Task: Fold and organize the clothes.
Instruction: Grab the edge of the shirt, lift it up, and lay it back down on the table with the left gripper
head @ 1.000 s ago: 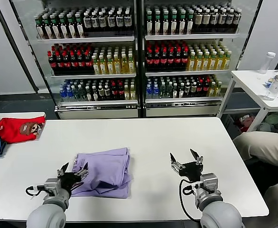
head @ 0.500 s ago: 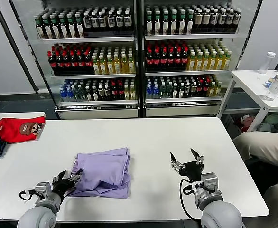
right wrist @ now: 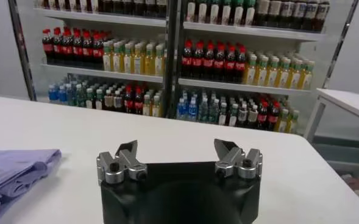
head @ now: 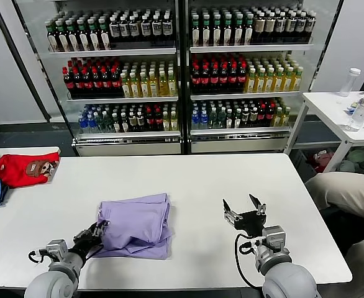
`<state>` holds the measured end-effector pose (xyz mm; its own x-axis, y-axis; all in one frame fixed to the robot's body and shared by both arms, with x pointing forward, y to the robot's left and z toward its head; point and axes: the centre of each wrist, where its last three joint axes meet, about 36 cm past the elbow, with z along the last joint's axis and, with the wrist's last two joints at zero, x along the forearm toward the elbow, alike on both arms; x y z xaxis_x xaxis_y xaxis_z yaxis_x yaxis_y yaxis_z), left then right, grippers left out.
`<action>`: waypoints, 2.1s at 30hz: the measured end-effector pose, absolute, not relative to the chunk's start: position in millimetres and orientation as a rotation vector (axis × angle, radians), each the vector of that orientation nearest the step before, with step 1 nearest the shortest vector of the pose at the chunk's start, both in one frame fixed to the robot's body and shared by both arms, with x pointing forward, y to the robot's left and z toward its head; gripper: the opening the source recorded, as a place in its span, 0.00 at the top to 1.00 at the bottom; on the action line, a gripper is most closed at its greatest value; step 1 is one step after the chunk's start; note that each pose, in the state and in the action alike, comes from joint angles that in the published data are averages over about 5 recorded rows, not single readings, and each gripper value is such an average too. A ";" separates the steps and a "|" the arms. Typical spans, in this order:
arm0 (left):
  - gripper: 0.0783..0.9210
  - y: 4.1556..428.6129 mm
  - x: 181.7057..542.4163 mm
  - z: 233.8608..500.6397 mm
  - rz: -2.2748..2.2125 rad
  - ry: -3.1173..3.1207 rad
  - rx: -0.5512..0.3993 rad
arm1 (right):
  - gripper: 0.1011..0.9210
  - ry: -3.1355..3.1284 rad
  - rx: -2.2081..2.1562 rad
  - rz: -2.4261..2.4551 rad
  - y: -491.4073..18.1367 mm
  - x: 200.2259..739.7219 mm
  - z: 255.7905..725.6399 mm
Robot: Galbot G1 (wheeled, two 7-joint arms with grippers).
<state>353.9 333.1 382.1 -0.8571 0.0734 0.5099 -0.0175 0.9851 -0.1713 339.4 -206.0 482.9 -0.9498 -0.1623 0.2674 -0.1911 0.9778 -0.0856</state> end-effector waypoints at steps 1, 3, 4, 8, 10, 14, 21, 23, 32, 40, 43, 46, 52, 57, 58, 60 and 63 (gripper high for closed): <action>0.91 333.3 353.4 382.2 0.230 -2.592 -0.040 | 0.12 -2.863 0.260 0.162 -206.3 339.3 483.1; 0.96 334.3 352.0 383.7 0.228 -2.598 -0.037 | 0.12 -2.864 0.259 0.165 -206.7 339.3 483.5; 0.97 335.2 351.2 385.4 0.226 -2.602 -0.034 | 0.12 -2.864 0.258 0.166 -206.9 339.3 483.7; 0.98 343.3 348.0 404.4 0.211 -2.640 -0.019 | 0.12 -2.865 0.258 0.168 -207.1 339.5 484.2; 0.98 350.7 346.2 420.0 0.197 -2.672 -0.008 | 0.12 -2.866 0.259 0.168 -207.0 339.5 484.4; 0.98 375.4 341.7 450.0 0.134 -2.729 0.041 | 0.12 -2.867 0.260 0.168 -207.9 338.6 484.9; 0.98 442.3 333.5 491.2 -0.061 -2.761 0.140 | 0.12 -2.876 0.254 0.163 -210.8 337.5 485.5; 0.98 456.3 332.5 502.2 -0.113 -2.764 0.148 | 0.12 -2.878 0.256 0.159 -210.4 337.4 485.7; 0.98 421.9 334.1 521.6 -0.177 -2.806 0.008 | 0.12 -2.883 0.249 0.165 -211.1 337.1 486.6; 0.98 304.2 329.0 497.6 0.017 -2.817 -0.282 | 0.12 -2.878 0.243 0.176 -211.4 334.0 486.2; 0.97 263.6 328.8 487.1 0.103 -2.800 -0.366 | 0.12 -2.878 0.243 0.178 -211.3 333.1 486.8; 0.91 228.8 331.6 477.6 0.184 -2.784 -0.423 | 0.12 -2.881 0.245 0.181 -211.0 332.8 488.3; 0.71 185.1 338.6 480.0 0.289 -2.819 -0.484 | 0.12 -2.884 0.252 0.188 -209.8 334.6 490.7; 0.53 178.8 339.0 494.5 0.312 -2.890 -0.502 | 0.12 -2.884 0.257 0.184 -208.4 339.5 489.3; 0.50 180.6 338.7 497.6 0.307 -2.907 -0.497 | 0.12 -2.884 0.258 0.182 -208.0 340.8 488.9; 0.43 186.8 338.2 502.9 0.287 -2.942 -0.476 | 0.12 -2.881 0.260 0.176 -207.1 343.7 487.6; 0.33 200.8 338.4 505.8 0.217 -2.993 -0.413 | 0.12 -2.868 0.266 0.155 -204.0 349.0 484.0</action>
